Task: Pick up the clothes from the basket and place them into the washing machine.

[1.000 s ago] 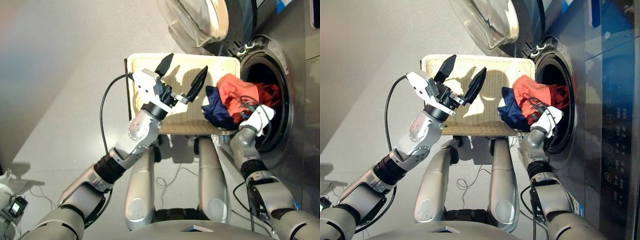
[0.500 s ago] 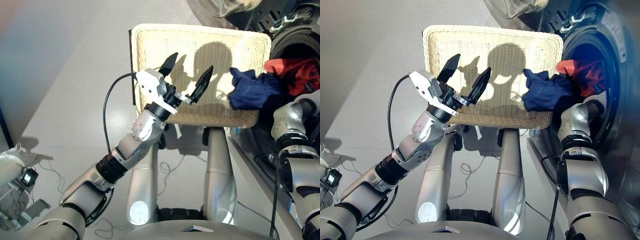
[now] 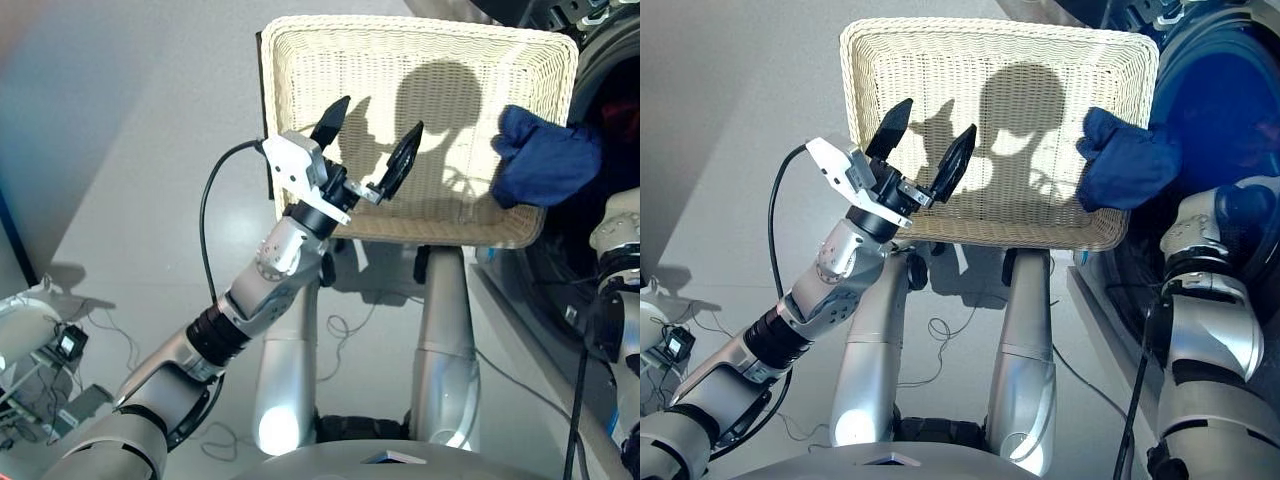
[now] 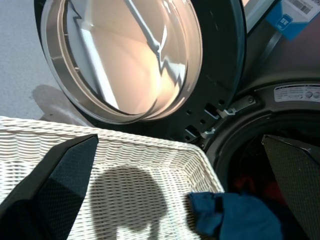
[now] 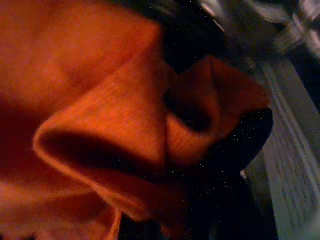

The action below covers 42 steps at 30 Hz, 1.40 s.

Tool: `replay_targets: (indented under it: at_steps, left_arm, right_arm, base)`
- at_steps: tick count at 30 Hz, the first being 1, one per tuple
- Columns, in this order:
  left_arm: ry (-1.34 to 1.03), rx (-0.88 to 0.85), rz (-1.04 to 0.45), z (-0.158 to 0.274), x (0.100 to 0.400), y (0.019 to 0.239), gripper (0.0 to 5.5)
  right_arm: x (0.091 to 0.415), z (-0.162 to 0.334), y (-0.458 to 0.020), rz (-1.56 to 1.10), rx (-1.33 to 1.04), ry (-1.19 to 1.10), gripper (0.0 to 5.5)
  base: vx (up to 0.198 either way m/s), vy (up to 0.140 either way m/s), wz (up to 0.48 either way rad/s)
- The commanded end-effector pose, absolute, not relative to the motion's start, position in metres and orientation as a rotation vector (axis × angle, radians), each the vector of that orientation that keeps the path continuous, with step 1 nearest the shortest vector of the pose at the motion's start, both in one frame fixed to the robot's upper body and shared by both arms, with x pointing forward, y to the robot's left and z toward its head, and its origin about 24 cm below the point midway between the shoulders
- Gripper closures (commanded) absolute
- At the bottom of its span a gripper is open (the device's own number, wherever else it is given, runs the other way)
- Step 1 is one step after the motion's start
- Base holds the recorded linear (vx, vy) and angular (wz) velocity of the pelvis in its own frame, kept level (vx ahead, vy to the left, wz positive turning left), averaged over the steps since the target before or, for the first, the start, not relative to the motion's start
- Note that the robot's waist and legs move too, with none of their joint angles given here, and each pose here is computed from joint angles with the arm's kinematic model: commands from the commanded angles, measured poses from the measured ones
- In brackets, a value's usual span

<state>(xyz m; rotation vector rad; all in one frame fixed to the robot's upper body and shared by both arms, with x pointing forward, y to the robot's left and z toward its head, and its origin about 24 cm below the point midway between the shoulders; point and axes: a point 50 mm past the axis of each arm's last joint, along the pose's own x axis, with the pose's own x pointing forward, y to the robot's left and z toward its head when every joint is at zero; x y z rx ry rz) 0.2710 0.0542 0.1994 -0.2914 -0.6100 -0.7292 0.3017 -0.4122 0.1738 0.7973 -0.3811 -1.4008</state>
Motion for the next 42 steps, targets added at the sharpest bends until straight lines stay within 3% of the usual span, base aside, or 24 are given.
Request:
replay_targets:
  at_steps: [1, 10, 11, 15, 18, 22, 25, 34, 42]
  left_arm:
    - [-0.767, -0.396, -0.737, 0.228, 0.252, 0.063, 0.0]
    - [-0.778, -0.417, -0.73, 0.232, 0.251, 0.062, 0.0]
    - [-0.774, -0.415, -0.731, 0.232, 0.251, 0.061, 0.0]
    - [-0.773, -0.407, -0.733, 0.23, 0.251, 0.058, 0.0]
    - [-0.776, -0.419, -0.723, 0.231, 0.253, 0.058, 0.0]
    - [-0.791, -0.43, -0.683, 0.23, 0.254, 0.062, 0.0]
    - [-0.795, -0.426, -0.663, 0.228, 0.254, 0.065, 0.0]
    - [-0.754, -0.463, -0.611, 0.221, 0.254, 0.071, 0.0]
    - [-0.737, -0.519, -0.62, 0.219, 0.252, 0.069, 0.0]
  right_arm:
    - [0.242, 0.237, -0.464, -1.515, 0.8, -0.761, 5.5]
    - [0.27, 0.228, -0.439, -1.377, 0.961, -0.81, 5.5]
    - [0.273, 0.223, -0.437, -1.368, 0.961, -0.789, 0.0]
    - [0.3, 0.193, -0.414, -1.244, 0.81, -0.593, 0.0]
    - [0.315, 0.187, -0.391, -1.13, 0.745, -0.58, 0.0]
    - [0.343, 0.146, -0.314, -0.774, 0.248, -0.391, 0.0]
    - [0.346, 0.13, -0.279, -0.601, 0.044, -0.341, 0.0]
    - [0.335, 0.084, -0.203, -0.338, 0.089, -0.226, 0.0]
    - [0.356, 0.101, -0.228, -0.524, 0.116, -0.223, 0.0]
  base:
    - [0.0, 0.0, 0.0]
    - [0.0, 0.0, 0.0]
    - [0.0, 0.0, 0.0]
    - [0.0, 0.0, 0.0]
    - [0.0, 0.0, 0.0]
    - [0.0, 0.0, 0.0]
    - [0.0, 0.0, 0.0]
    - [0.0, 0.0, 0.0]
    - [0.0, 0.0, 0.0]
